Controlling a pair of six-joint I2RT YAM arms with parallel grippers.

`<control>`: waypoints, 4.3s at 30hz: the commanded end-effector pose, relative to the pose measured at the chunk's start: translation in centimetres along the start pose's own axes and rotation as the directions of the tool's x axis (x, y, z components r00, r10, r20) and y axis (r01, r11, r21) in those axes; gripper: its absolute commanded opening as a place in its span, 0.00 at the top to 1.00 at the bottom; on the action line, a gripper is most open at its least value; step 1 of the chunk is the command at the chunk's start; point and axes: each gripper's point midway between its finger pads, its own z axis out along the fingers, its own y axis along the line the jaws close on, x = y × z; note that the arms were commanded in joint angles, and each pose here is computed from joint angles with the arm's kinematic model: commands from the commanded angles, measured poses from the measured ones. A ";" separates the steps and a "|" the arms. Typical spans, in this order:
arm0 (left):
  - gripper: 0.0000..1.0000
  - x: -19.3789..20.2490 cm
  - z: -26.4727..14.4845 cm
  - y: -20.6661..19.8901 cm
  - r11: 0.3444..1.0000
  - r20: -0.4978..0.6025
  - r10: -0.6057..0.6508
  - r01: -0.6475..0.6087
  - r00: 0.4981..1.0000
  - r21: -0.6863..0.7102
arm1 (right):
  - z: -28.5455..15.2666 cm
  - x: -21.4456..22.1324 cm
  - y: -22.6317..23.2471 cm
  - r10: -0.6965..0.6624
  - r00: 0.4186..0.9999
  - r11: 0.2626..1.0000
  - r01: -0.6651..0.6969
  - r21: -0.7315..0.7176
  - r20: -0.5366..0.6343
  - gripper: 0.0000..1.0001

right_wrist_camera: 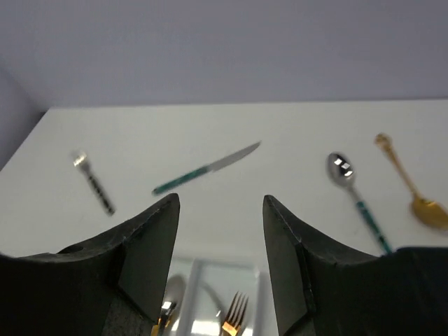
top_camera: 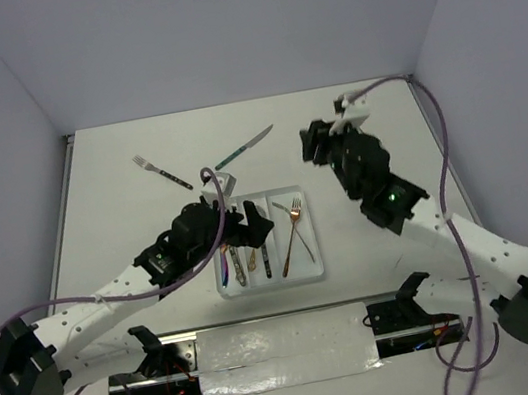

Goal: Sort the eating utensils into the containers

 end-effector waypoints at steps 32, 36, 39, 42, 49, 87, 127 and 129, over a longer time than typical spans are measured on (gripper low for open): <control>0.01 -4.4 -4.5 1.1 0.989 0.414 0.144 -0.117 0.899 -0.090 | 13.7 17.3 -20.0 -0.415 0.672 0.892 0.432 -0.131 -0.613 0.36; 0.01 -3.7 -3.5 1.2 0.986 0.368 0.157 -0.125 0.916 -0.110 | 14.3 18.2 -20.2 -0.424 0.641 0.891 0.420 -0.170 -0.640 0.38; 0.00 -3.7 -3.4 1.4 0.985 0.360 0.161 -0.125 0.919 -0.123 | 14.2 19.9 -20.0 -0.450 0.595 0.885 0.400 -0.240 -0.665 0.43; 0.01 -3.9 -3.8 1.7 0.984 0.371 0.159 -0.116 0.915 -0.136 | 14.4 20.4 -20.6 -0.485 0.568 0.865 0.424 -0.269 -0.665 0.45; 0.01 -4.5 -4.8 1.9 0.985 0.403 0.152 -0.105 0.902 -0.138 | 15.2 21.0 -22.6 -0.516 0.504 0.832 0.486 -0.267 -0.693 0.44; 0.01 -5.7 -6.0 1.6 0.982 0.415 0.170 -0.120 0.894 -0.145 | 13.5 18.7 -16.1 -0.421 0.581 0.907 0.296 -0.300 -0.697 1.00; 0.01 -6.0 -7.6 4.7 0.963 0.464 0.147 -0.019 0.874 -0.270 | 0.9 23.1 10.8 0.277 0.766 0.959 -0.260 0.115 -0.581 1.00; 0.01 -5.8 -7.6 4.7 0.964 0.464 0.146 -0.020 0.874 -0.267 | 1.2 23.6 11.0 0.276 0.768 0.959 -0.260 0.111 -0.579 1.00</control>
